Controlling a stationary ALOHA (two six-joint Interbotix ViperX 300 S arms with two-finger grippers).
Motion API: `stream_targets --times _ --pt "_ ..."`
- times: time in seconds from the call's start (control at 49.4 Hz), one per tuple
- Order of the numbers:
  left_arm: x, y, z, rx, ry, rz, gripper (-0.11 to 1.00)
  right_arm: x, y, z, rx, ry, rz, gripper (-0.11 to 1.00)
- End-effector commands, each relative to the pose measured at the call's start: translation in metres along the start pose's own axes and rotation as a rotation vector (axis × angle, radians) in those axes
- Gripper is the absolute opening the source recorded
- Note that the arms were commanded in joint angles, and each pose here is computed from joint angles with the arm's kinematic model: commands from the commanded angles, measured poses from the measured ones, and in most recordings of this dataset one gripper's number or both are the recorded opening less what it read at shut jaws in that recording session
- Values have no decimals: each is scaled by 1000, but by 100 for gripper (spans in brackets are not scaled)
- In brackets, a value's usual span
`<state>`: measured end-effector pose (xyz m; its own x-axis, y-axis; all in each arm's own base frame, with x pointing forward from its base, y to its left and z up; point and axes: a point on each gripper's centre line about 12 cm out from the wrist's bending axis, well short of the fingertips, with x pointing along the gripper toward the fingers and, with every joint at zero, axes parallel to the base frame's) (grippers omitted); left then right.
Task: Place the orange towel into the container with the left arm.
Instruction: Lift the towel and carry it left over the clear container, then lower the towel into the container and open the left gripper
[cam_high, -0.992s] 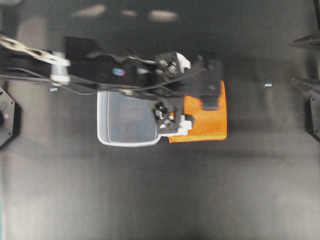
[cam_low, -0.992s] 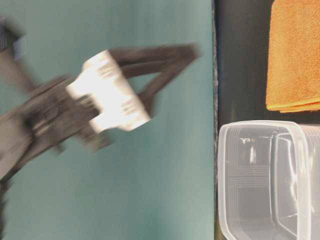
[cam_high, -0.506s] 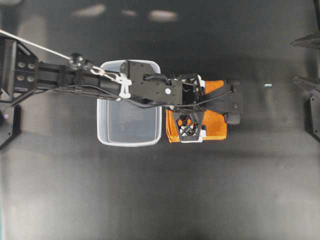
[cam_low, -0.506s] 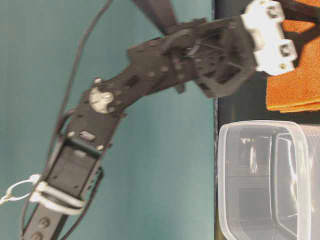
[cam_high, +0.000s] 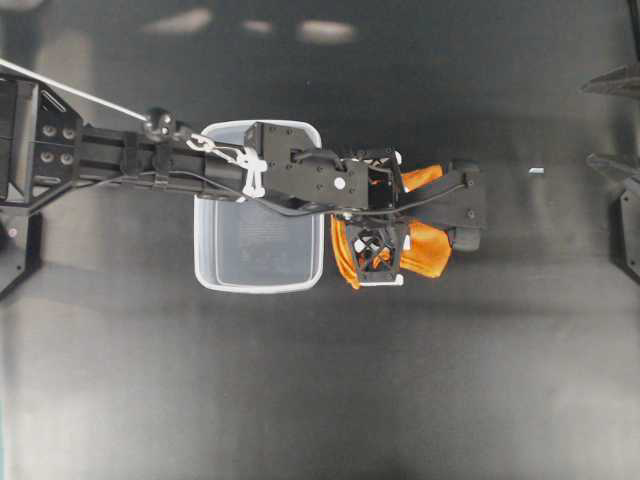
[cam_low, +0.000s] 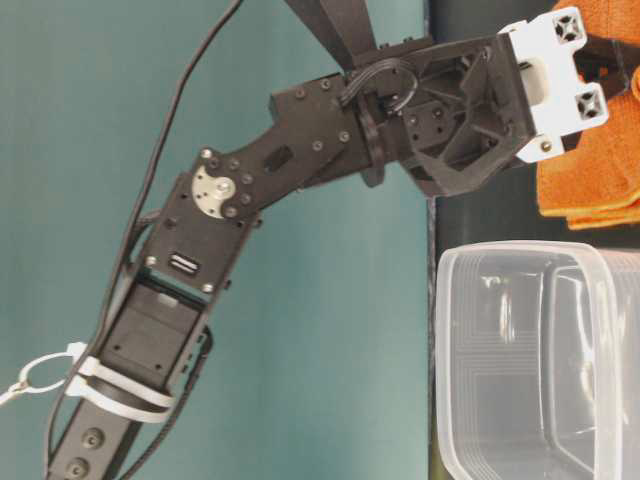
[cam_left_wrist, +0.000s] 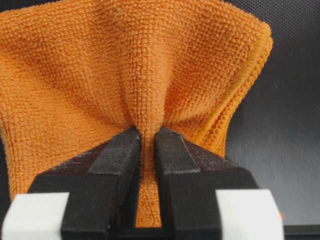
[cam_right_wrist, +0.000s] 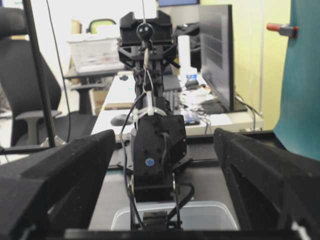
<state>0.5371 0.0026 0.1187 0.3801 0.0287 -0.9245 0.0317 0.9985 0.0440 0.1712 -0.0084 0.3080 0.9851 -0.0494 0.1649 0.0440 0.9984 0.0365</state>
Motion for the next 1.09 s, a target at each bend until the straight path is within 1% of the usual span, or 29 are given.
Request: stream_targets --times 0.0,0.121,0.202,0.304,0.405,0.486,0.506,0.587,0.769,0.87,0.972,1.073 --pt "-49 2 25 1 -83 8 6 1 0 4 4 -12 -3 77" --pt "-115 6 45 -7 -167 14 6 1 -1 3 4 -9 -4 77" --pt "-160 7 50 -10 -219 16 6 1 -1 3 4 -9 -4 77" --pt "-209 9 46 -14 -257 20 6 1 -1 3 4 -9 -4 77" --pt "-237 11 30 -19 -246 22 6 1 0 0 4 -3 -2 77" --pt "-241 12 11 -22 -203 23 6 1 -1 1 4 -5 -4 77" --pt "-239 14 2 -27 -181 24 6 1 -1 0 4 -2 -4 77" --pt "-232 16 -20 -32 -132 25 6 0 -1 0 4 -3 -4 77" --pt "-211 24 -71 -54 -65 33 6 0 -1 0 4 -3 -4 77" --pt "-199 24 -89 -54 -94 34 6 0 -1 0 4 -5 -4 77" --pt "-187 22 -99 -49 -141 35 6 0 -1 0 4 -3 -4 77" --pt "-178 22 -111 -45 -149 36 6 0 -1 0 6 -5 -4 77"
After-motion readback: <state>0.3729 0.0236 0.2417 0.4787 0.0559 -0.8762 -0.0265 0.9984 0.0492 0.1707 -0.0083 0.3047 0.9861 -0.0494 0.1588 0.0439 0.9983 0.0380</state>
